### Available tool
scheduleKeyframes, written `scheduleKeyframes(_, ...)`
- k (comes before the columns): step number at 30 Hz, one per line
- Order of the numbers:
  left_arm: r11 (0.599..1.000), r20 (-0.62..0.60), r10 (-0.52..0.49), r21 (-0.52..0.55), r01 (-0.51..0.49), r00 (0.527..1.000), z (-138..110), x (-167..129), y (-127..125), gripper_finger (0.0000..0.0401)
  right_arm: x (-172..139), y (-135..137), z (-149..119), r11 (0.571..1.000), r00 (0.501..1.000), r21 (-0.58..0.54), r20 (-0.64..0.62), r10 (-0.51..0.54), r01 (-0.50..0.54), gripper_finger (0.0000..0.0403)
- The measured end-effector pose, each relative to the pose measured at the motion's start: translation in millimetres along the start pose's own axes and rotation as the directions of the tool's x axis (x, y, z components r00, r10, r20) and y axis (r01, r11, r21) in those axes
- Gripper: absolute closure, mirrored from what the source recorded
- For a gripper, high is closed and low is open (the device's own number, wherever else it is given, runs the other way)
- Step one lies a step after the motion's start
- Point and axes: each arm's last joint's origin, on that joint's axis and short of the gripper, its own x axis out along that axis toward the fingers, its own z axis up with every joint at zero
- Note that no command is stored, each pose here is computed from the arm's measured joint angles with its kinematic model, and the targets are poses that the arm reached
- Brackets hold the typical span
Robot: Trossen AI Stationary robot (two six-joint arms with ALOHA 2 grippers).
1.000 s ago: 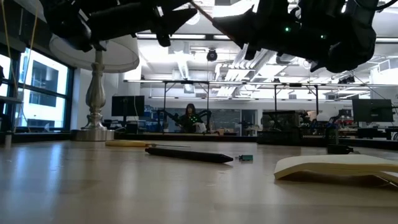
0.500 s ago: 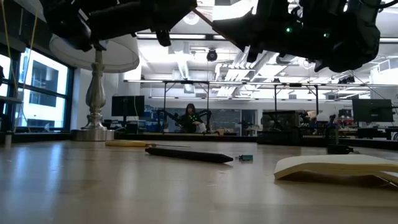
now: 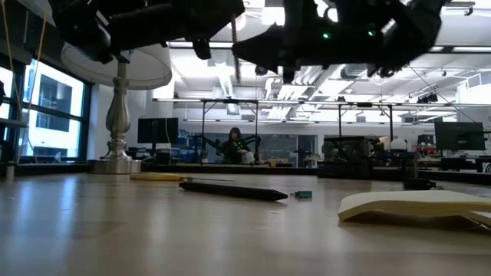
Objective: Pick and place office supplies into organizer
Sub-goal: Put the top orange pencil into the mesh desk organizer
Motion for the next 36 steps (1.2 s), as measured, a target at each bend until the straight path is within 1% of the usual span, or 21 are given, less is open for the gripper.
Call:
scheduleKeyframes(6, 1.000, -0.006, -0.015, -0.007, 0.015, 1.000, 0, 0, 0, 0.0396, 18, 3, 13, 0.999, 0.996, -0.049, -0.088, 0.001, -0.005, 0.0386)
scheduleKeyframes(13, 1.000, -0.044, -0.014, 0.000, 0.014, 0.999, -4, 0, 0, 0.0398, 20, 4, 14, 0.998, 0.991, -0.059, -0.135, 0.009, -0.017, 0.0352)
scheduleKeyframes(18, 1.000, -0.045, -0.016, 0.006, 0.016, 0.999, -3, 0, 0, 0.0397, 13, 3, 27, 0.998, 0.991, -0.058, -0.135, 0.016, -0.024, 0.0322)
scheduleKeyframes(25, 0.999, -0.045, -0.023, 0.023, 0.024, 0.999, -3, 0, 0, 0.0398, 9, 1, 42, 0.998, 0.997, -0.051, -0.070, 0.018, -0.021, 0.0292)
scheduleKeyframes(31, 1.000, -0.050, -0.019, 0.023, 0.020, 0.999, -3, 0, 0, 0.0397, 10, -4, 47, 0.999, 1.000, -0.045, -0.020, 0.006, -0.007, 0.0293)
scheduleKeyframes(36, 1.000, -0.046, -0.019, 0.018, 0.020, 0.999, -3, 0, 0, 0.0397, 11, -7, 48, 0.998, 1.000, -0.062, -0.007, 0.001, -0.002, 0.0315)
